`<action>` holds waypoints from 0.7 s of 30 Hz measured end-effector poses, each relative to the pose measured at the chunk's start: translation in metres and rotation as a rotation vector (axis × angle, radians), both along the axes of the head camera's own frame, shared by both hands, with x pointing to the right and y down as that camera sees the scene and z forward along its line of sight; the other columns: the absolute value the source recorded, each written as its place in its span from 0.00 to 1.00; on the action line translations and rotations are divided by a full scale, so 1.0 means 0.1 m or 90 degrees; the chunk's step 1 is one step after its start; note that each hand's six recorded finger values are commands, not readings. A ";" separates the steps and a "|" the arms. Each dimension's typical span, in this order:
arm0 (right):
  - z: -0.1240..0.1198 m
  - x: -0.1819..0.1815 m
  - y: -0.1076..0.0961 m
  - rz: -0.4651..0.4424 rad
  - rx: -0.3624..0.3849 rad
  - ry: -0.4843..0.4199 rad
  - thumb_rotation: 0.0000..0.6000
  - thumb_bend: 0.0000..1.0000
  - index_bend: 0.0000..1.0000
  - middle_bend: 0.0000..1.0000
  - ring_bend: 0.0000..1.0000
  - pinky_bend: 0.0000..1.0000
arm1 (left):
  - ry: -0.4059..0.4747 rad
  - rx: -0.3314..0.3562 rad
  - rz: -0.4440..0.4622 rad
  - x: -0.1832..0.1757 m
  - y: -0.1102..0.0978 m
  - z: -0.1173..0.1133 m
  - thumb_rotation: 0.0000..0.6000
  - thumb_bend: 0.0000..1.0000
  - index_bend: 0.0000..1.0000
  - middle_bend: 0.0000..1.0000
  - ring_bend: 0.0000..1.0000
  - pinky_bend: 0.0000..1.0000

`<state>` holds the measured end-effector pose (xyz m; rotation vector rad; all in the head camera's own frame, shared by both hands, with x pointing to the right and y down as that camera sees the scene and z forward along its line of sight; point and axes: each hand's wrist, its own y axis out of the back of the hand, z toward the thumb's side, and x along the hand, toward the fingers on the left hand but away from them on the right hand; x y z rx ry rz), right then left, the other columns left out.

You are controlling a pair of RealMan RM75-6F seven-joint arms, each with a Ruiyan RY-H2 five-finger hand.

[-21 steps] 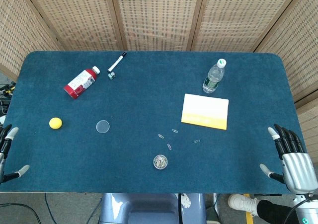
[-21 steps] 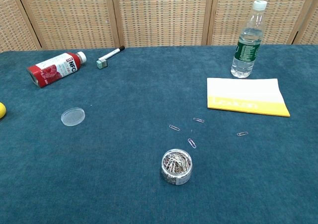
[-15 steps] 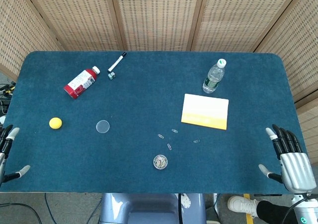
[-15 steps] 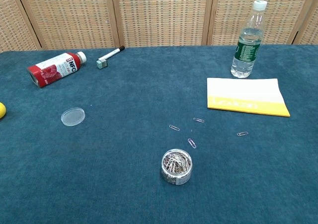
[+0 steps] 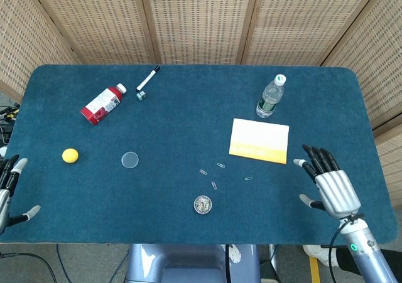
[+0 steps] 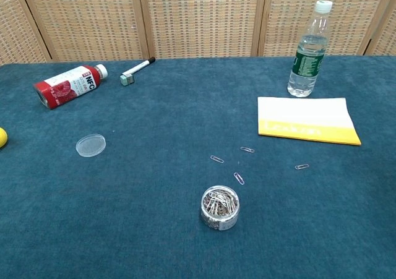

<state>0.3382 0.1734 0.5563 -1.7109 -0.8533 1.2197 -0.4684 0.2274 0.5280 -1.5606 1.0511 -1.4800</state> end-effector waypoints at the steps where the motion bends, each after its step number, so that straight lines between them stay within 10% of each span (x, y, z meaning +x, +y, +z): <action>1: 0.03 -0.06 -0.06 -0.010 0.001 -0.002 1.00 0.19 0.35 0.00 0.00 0.06 | 0.000 -0.003 0.000 0.00 0.00 0.02 1.00 0.00 0.00 0.00 0.00 0.00; 8: 0.41 -0.53 -0.35 -0.061 -0.050 -0.021 1.00 0.28 0.42 0.00 0.00 0.06 | -0.016 -0.014 -0.005 -0.01 -0.03 0.12 1.00 0.00 0.00 0.00 0.00 0.00; 21: 1.03 -1.05 -0.31 -0.089 -0.136 0.024 1.00 0.32 0.45 0.00 0.00 0.06 | -0.026 -0.023 -0.006 -0.02 -0.05 0.18 1.00 0.00 0.00 0.00 0.00 0.00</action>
